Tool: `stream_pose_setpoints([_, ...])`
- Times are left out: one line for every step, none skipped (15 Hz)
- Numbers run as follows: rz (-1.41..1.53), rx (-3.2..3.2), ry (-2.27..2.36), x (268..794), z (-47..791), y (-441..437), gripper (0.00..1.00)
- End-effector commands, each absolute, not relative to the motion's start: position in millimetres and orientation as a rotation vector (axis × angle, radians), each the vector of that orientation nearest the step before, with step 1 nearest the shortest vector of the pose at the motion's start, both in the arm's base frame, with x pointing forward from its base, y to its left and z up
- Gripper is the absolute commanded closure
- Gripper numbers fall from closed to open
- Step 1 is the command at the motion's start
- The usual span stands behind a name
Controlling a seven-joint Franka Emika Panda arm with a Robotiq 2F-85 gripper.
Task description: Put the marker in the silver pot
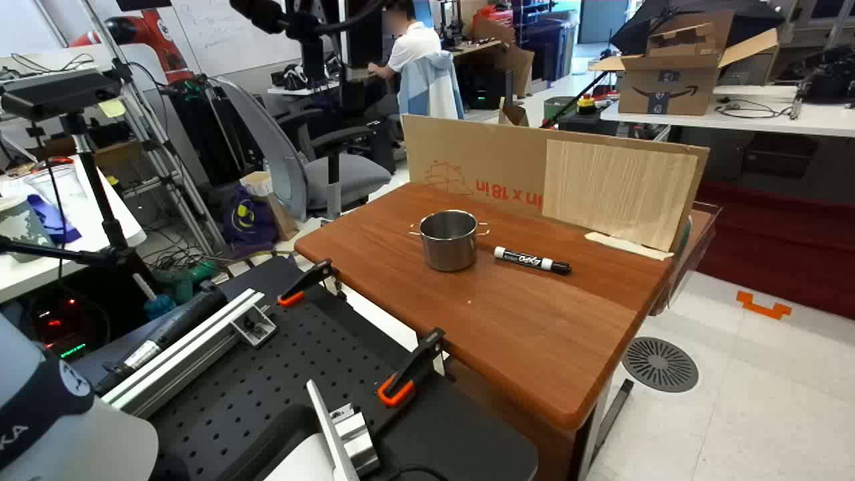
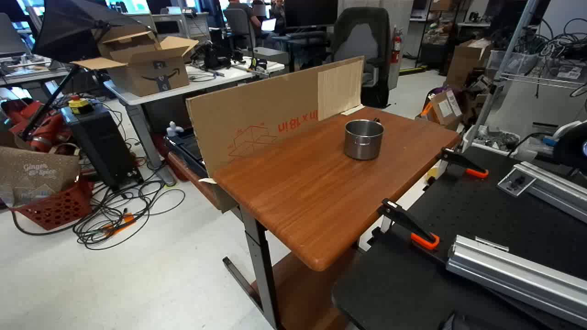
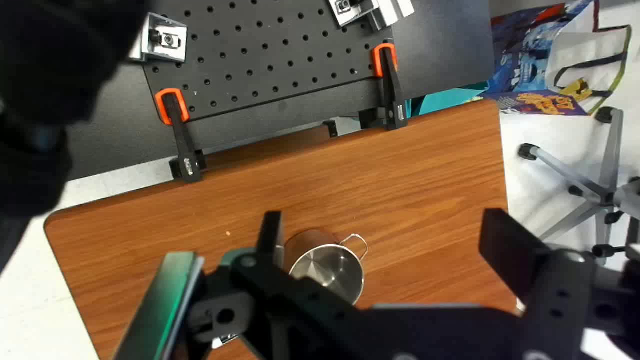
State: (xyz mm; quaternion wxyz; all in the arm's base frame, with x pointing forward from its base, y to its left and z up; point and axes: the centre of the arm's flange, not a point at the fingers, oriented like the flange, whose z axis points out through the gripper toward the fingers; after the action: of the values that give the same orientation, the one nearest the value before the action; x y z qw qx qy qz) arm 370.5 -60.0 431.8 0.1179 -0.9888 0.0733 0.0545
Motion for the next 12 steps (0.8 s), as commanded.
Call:
stream_pose_setpoints([0.156,-2.893,0.214,371,433,-60,0.0])
stream_pose_setpoints([0.153,-2.894,0.214,371,434,-60,0.0])
stream_pose_setpoints([0.153,-2.894,0.214,371,434,-60,0.0])
stream_pose_setpoints([0.127,-2.898,0.266,371,432,-63,0.0])
stream_pose_setpoints([0.091,-2.897,0.323,371,430,-65,0.0])
stream_pose_setpoints([0.075,-2.892,0.379,371,426,-69,0.0])
stream_pose_setpoints([0.056,-2.883,0.442,371,423,-74,0.0])
stream_pose_setpoints([0.034,-2.867,0.516,372,418,-80,0.0])
stream_pose_setpoints([0.013,-2.848,0.585,373,414,-85,0.0])
stream_pose_setpoints([-0.01,-2.832,0.664,373,408,-91,0.0])
stream_pose_setpoints([-0.032,-2.812,0.728,375,404,-97,0.0])
stream_pose_setpoints([-0.053,-2.783,0.812,376,400,-102,0.0])
